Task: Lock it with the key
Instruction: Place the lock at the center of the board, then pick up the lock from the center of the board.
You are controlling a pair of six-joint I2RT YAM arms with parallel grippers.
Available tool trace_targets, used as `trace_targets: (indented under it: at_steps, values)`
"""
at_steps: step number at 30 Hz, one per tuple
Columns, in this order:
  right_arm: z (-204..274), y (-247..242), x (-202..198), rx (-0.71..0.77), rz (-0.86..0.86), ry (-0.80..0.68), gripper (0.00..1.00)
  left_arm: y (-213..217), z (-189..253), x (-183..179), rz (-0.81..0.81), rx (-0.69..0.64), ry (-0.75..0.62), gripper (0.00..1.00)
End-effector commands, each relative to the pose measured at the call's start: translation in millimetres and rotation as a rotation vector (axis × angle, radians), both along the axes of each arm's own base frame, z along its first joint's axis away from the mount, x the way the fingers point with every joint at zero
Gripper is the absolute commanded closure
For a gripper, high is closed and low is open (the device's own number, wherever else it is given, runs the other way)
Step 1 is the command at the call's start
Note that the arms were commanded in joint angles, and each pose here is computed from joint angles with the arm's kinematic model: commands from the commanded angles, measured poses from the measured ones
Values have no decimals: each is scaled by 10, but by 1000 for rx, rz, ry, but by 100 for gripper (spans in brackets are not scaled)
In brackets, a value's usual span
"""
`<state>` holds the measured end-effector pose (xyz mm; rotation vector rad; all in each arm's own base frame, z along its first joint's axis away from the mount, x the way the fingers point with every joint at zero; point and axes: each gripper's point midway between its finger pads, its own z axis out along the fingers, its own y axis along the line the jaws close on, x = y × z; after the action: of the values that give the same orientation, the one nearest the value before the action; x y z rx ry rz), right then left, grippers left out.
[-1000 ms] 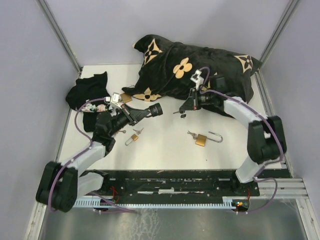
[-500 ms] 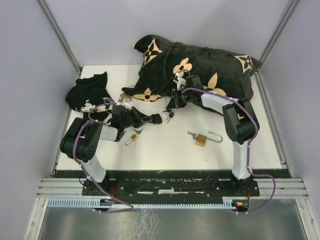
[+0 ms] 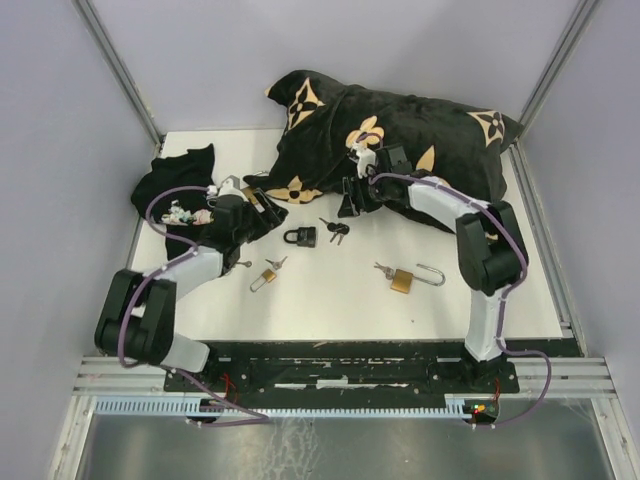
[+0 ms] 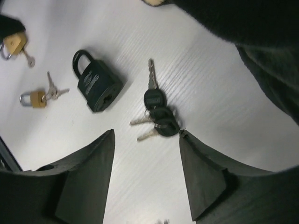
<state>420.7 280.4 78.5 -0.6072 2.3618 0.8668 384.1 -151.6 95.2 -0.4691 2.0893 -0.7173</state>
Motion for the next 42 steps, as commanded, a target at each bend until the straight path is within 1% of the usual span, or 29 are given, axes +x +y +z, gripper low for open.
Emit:
trace_targets:
  at_steps: [1,2,3,5,7,8,9,11,13,16,19,21,23,25,27,30,34,36,42]
  values:
    - [905,-308,-194,27,113,-223,33,514,516,94,166,223,-123,2]
    - [993,-386,-308,45,154,-228,32,548,604,63,172,232,-139,0]
    - [1070,-470,-449,56,193,-225,32,528,750,19,153,221,-178,1]
    - [1133,-654,-754,51,277,-210,31,398,929,-82,71,180,-248,1]
    - [1128,-875,-1079,11,312,-184,31,167,1106,-232,-56,94,-326,1]
    - [1104,-970,-1200,-13,337,-195,30,47,1193,-325,-114,34,-357,1]
    - [1029,-1066,-1351,-39,349,-174,30,-55,1299,-407,-162,-31,-394,1]
    - [956,-1225,-1577,-103,371,-161,30,-212,1380,-594,-235,-155,-412,1]
    - [892,-1361,-1736,-160,375,-151,30,-325,1365,-767,-282,-255,-385,2]
    - [768,-1521,-1885,-230,377,-157,30,-484,1356,-1001,-343,-301,-371,4]
    - [561,-1717,-1919,-339,389,-145,30,-596,1431,-1214,-377,-303,-409,3]
    - [398,-1874,-1897,-429,405,-127,30,-584,1548,-1320,-372,-384,-451,1]
    - [256,-1996,-1830,-503,408,-133,31,-475,1534,-1351,-299,-442,-464,1]
    - [111,-2092,-1769,-566,424,-139,31,-352,1438,-1372,-224,-471,-460,1]
    - [15,-2160,-1681,-614,435,-142,34,-273,1369,-1423,-184,-500,-460,1]
    - [-83,-2159,-1619,-622,462,-120,40,-234,1294,-1529,-182,-527,-461,1]
    - [-235,-2115,-1558,-604,466,-91,43,-196,1253,-1626,-180,-531,-451,1]
    - [-292,-2090,-1551,-594,469,-73,46,-172,1231,-1649,-170,-534,-444,1]
    - [-470,-2034,-1532,-591,473,-47,47,-128,1244,-1664,-150,-546,-463,1]
